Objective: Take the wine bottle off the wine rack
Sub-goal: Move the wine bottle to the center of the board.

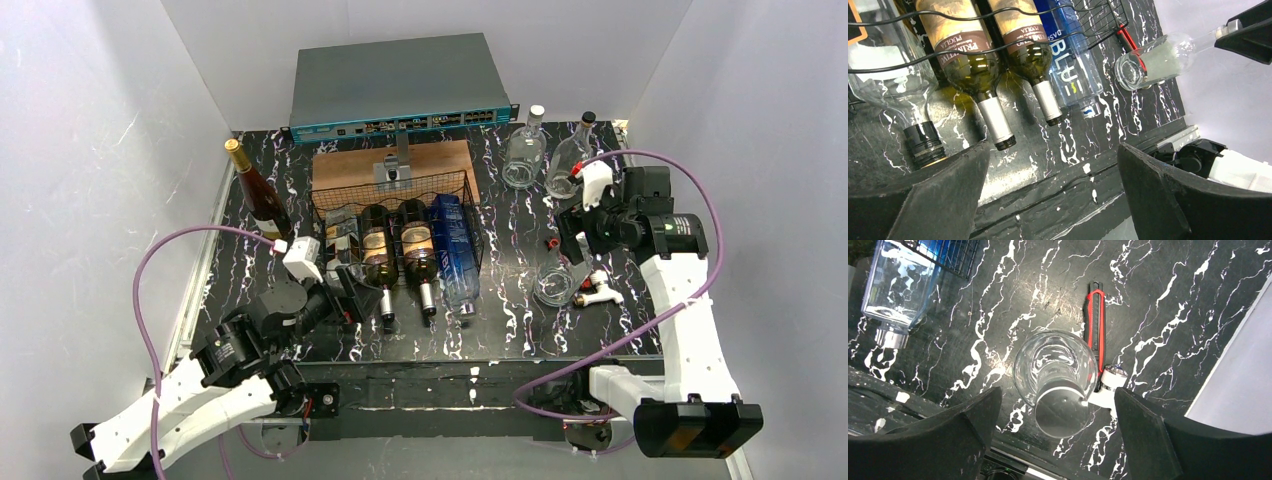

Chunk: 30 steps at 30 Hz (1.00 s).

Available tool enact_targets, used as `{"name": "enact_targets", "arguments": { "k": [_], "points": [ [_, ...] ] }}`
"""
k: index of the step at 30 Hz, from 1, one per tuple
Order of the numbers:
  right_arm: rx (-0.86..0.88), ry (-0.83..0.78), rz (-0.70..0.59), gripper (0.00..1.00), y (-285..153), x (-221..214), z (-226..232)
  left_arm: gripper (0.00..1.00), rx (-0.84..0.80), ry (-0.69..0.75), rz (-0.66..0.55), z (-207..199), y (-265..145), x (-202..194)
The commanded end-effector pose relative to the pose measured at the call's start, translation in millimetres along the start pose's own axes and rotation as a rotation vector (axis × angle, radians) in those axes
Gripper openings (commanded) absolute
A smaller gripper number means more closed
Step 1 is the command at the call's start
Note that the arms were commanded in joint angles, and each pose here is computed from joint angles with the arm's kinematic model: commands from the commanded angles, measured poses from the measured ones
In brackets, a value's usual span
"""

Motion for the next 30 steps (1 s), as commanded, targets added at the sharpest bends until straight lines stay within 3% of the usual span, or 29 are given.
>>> {"name": "enact_targets", "arguments": {
  "k": [1, 13, 23, 30],
  "points": [
    [0.022, 0.022, -0.022, 0.89, 9.6, 5.4, -1.5, 0.98, 0.038, -0.012, -0.009, 8.0, -0.7, -5.0],
    [0.069, 0.017, 0.02, 0.54, 13.3, 4.0, 0.7, 0.98, 0.042, -0.019, -0.017, 10.0, -1.1, -6.3],
    [0.059, 0.0, 0.05, 0.51, 16.7, -0.2, -2.1, 0.98, 0.043, -0.018, -0.018, 10.4, -1.2, -6.5],
    [0.048, -0.023, -0.024, 0.23, 16.3, 19.7, -6.7, 0.98, 0.044, -0.018, -0.019, 10.7, -1.7, -6.4]
  ]
}}
Point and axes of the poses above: each gripper's point midway between its finger pads, its own y axis out along the fingers, its own z axis along the line the jaws close on, x = y × z, the point moved 8 cm from there along -y, back along the fingers, and after that the axes turned 8 degrees about y, right-handed, at the moved point
